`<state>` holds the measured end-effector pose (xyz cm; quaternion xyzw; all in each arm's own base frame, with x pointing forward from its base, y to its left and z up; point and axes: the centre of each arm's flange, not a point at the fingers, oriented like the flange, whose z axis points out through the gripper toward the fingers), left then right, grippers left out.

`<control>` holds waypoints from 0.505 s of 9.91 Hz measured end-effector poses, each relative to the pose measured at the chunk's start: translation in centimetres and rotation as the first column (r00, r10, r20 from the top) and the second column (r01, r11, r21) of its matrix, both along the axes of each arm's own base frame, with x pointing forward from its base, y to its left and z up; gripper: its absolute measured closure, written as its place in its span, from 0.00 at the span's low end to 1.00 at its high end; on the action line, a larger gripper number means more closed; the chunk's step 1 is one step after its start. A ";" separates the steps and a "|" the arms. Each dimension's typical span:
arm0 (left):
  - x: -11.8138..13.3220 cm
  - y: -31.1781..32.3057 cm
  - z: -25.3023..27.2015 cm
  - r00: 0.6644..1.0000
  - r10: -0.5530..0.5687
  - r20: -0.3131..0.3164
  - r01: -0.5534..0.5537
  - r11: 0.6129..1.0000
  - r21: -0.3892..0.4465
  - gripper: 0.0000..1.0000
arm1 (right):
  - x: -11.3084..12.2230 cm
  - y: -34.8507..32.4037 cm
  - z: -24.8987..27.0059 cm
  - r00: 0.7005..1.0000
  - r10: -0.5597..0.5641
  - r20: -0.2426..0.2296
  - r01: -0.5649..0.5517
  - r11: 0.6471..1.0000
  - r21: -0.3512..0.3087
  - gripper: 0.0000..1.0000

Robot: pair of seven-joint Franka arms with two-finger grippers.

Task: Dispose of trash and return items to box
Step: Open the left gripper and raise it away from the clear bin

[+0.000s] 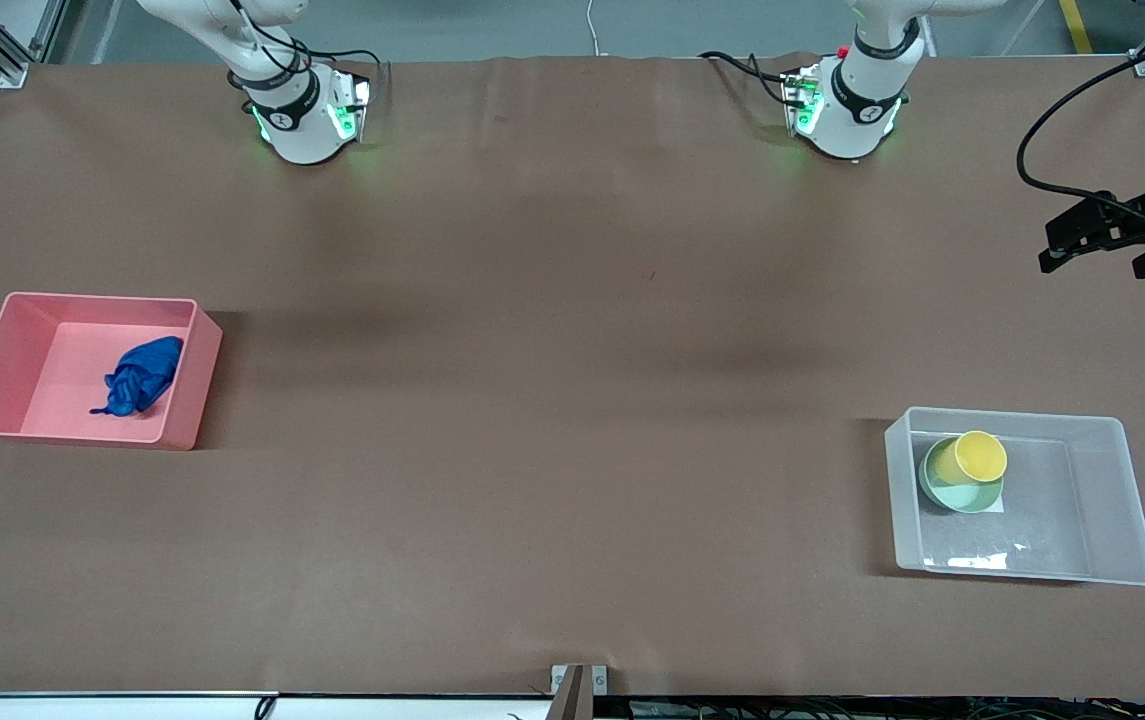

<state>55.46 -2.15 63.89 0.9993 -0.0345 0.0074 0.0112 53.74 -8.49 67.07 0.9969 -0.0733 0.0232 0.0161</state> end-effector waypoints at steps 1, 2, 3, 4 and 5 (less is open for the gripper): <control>-0.1 -0.4 0.1 1.000 0.002 0.001 -0.002 1.000 0.002 0.00 | 0.0 0.0 0.0 1.000 0.000 0.000 0.000 1.000 0.000 0.00; -0.2 -0.5 0.0 1.000 0.005 0.000 -0.005 1.000 0.002 0.00 | 0.0 0.0 0.0 1.000 0.000 0.000 0.000 1.000 0.000 0.00; -0.2 -0.4 -0.1 1.000 0.006 -0.002 -0.006 1.000 0.003 0.00 | 0.0 0.0 0.0 1.000 0.000 0.000 0.000 1.000 0.000 0.00; -0.3 -0.3 -0.1 1.000 0.008 -0.003 -0.008 1.000 0.004 0.00 | 0.0 0.0 0.0 1.000 0.000 0.000 0.000 1.000 0.000 0.00; -0.3 -0.3 0.0 1.000 0.010 -0.002 -0.010 1.000 0.005 0.00 | 0.0 0.0 0.0 1.000 0.000 0.000 0.000 1.000 0.000 0.00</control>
